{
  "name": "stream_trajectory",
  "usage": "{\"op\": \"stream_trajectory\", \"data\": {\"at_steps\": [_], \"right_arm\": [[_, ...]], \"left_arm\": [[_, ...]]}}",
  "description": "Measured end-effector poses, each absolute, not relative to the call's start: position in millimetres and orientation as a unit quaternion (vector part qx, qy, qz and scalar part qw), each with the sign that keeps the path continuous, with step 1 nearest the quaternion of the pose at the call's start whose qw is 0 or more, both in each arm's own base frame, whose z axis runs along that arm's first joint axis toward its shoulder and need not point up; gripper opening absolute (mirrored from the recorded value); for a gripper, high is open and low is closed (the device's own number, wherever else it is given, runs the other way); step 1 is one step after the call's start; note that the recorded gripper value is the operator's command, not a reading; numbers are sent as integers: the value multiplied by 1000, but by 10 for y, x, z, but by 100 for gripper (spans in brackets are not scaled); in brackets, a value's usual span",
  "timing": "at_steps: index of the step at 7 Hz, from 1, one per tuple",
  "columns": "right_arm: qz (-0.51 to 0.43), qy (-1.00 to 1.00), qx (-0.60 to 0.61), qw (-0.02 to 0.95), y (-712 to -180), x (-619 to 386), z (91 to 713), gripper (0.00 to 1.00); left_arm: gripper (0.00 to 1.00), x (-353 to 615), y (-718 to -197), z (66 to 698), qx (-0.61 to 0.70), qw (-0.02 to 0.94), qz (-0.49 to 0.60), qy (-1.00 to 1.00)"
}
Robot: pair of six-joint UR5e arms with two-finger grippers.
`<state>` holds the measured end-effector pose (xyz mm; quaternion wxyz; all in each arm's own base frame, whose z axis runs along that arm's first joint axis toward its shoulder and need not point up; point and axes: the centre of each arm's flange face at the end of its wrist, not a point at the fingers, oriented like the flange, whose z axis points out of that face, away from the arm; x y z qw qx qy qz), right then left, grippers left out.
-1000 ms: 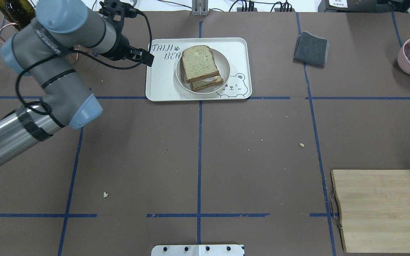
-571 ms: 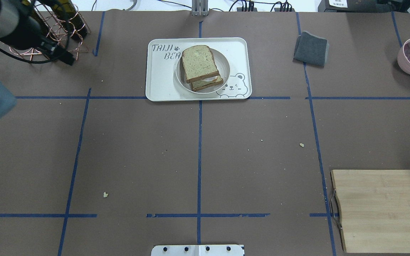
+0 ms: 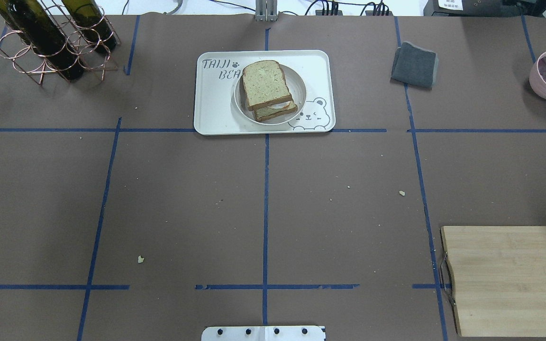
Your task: Make sandwich and place on tray
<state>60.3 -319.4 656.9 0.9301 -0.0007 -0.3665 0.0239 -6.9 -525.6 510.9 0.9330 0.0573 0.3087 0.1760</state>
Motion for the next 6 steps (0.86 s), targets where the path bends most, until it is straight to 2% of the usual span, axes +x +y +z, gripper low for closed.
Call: {"op": "stream_trajectory", "data": {"at_steps": [2, 4, 6], "right_arm": [[25, -366, -2, 930, -3180, 606, 6577, 100], [25, -365, -2, 931, -3175, 608, 6586, 100], [24, -365, -2, 931, -3179, 608, 6583, 100]], "left_arm": [[100, -638, -4715, 5684, 29, 932, 138, 334], [100, -876, -4296, 5938, 13, 932, 105, 346], [100, -912, -4257, 5928, 11, 934, 99, 343]]}}
